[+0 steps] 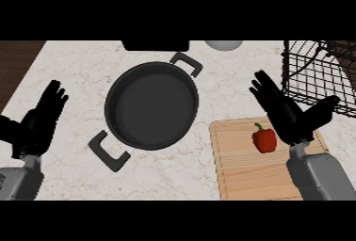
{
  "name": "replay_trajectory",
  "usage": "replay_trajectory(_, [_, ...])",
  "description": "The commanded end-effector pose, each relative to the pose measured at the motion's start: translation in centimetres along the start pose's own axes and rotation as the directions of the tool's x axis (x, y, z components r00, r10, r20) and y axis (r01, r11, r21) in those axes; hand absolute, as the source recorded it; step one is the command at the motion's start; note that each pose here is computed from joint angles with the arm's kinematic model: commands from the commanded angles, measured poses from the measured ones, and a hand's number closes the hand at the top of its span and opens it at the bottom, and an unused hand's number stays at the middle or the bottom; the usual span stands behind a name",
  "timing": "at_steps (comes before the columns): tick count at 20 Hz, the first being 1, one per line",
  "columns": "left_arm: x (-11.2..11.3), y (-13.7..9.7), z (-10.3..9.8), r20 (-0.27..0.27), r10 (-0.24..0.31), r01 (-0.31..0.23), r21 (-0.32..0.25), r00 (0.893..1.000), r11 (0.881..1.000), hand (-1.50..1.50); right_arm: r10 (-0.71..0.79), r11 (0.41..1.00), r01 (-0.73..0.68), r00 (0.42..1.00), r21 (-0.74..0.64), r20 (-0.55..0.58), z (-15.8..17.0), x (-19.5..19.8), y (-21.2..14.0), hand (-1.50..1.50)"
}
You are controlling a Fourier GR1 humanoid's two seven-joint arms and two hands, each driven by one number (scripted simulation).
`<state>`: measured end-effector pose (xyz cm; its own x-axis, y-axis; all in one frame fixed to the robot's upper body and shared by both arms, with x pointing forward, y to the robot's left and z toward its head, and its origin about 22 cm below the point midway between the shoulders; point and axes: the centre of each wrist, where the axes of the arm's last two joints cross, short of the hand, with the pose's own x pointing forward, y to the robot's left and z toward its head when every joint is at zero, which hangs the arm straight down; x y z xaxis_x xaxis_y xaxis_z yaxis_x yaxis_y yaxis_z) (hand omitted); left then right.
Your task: Pick the bell pepper from the cutting board and place it in the pot
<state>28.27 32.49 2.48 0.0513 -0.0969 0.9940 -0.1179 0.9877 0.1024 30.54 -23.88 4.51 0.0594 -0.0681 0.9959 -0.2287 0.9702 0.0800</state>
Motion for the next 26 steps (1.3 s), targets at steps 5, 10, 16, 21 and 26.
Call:
replay_trajectory(5, [-0.9,-5.2,1.8,-0.109,0.076,-0.102,-0.266,0.991,0.959,0.00,0.454,0.839,-0.422,0.891,-0.343,0.015,2.2,1.7,-8.8,-1.50])
replay_trajectory(10, [-1.1,-7.8,2.6,-0.149,0.117,-0.165,-0.375,0.982,0.912,0.00,0.568,0.458,-0.788,0.615,-0.411,-0.547,6.5,-3.9,-13.5,-1.50])
replay_trajectory(16, [-0.2,-10.1,4.8,-0.190,0.112,-0.180,-0.394,0.975,0.901,0.00,0.699,0.348,-0.903,0.429,-0.251,-0.572,4.1,-4.9,-7.4,-1.50])
replay_trajectory(21, [-0.2,-9.6,6.0,-0.211,0.107,-0.181,-0.370,0.972,0.911,0.00,0.710,0.321,-0.931,0.358,-0.175,-0.606,1.8,3.4,-3.6,-1.50])
replay_trajectory(26, [0.1,-9.9,5.6,-0.217,0.120,-0.196,-0.372,0.969,0.907,0.00,0.661,0.397,-0.914,0.351,-0.088,-0.663,2.0,8.3,0.0,-1.50])
